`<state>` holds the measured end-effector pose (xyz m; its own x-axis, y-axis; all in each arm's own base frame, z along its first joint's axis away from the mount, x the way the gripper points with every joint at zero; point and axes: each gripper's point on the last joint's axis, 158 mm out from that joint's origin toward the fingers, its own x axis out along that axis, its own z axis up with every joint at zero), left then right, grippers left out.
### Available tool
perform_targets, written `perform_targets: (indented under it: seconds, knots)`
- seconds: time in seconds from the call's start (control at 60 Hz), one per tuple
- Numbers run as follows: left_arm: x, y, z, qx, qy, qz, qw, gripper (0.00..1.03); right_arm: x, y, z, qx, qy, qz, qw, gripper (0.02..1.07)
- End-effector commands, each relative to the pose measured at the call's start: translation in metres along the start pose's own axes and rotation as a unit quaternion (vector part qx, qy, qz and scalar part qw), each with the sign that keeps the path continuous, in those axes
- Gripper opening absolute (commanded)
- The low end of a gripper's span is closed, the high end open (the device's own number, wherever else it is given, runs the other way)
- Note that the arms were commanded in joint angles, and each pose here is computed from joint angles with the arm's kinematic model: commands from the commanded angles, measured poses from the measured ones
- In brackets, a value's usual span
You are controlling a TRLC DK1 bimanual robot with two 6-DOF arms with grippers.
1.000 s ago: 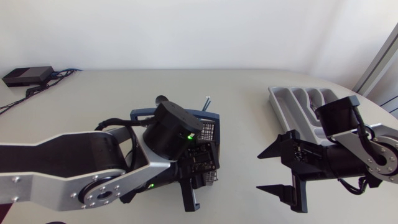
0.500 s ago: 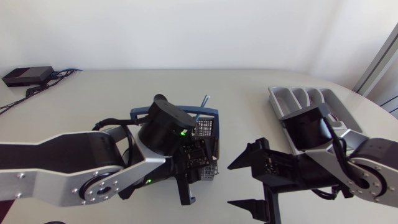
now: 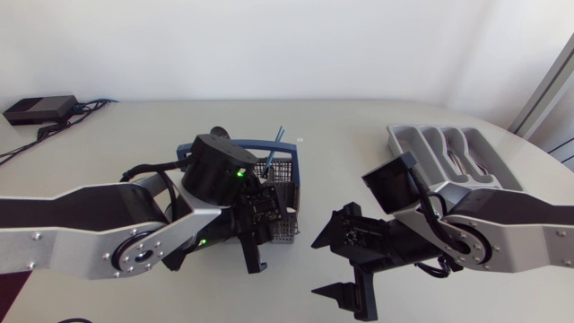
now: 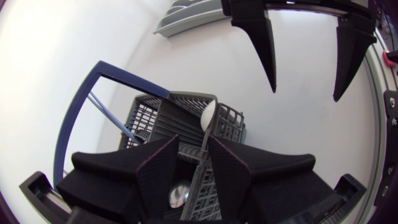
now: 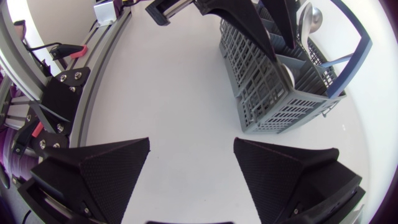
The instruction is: Sort the cutlery from the basket into the organizer compartments.
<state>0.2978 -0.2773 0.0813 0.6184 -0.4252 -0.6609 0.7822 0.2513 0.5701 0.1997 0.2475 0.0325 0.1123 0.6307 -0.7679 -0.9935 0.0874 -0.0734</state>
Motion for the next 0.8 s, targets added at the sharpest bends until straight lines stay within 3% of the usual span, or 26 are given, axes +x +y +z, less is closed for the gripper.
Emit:
perform_targets:
  seconds: [0.0, 0.517, 0.783]
  knots:
    - [0.004, -0.005, -0.022, 0.015, 0.029, -0.003, 0.999, 0.35, 0.002, -0.004, 0.007, 0.003, -0.002, -0.003, 1.000, 0.99]
    - [-0.017, -0.006, 0.029, 0.020, -0.023, -0.005, 1.000, 0.35, 0.004, -0.001, 0.001, 0.004, 0.003, 0.001, 1.000, 0.99]
    - [-0.010, -0.005, 0.032, 0.016, -0.026, -0.001, 1.000, 0.35, 0.003, 0.000, -0.001, 0.005, 0.003, 0.000, 1.000, 0.99]
